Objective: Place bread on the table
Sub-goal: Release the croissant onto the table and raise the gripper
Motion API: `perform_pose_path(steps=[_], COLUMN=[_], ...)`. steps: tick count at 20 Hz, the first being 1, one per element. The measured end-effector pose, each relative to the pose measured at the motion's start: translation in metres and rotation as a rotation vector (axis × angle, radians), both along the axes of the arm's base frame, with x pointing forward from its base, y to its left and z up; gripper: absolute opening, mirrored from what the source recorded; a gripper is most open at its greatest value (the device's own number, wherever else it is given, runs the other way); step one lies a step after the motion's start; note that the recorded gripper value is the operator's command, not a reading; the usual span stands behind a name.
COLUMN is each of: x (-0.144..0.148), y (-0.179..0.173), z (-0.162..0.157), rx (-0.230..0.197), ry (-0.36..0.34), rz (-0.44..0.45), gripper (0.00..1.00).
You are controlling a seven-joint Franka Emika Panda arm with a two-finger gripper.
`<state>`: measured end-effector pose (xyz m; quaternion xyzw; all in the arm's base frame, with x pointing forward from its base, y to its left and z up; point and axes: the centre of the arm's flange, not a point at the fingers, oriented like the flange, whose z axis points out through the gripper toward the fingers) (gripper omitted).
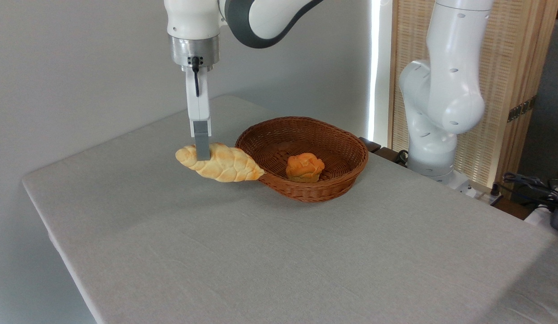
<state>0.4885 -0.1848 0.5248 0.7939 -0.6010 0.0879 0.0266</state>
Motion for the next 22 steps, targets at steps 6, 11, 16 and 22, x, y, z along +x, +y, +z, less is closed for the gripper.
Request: perform_pose_path(steps=[6,11,16,22], x=[0.003,0.004,0.010,0.007], y=[-0.002,-0.002,0.034,0.063], z=[-0.012,-0.014,0.007,0.049], rx=[0.006,0.008,-0.018,0.046], ry=[0.023,0.027,0.011,0.011], rz=[0.036,0.037,0.150,0.343], gripper=[1.00,1.00,1.00,1.00])
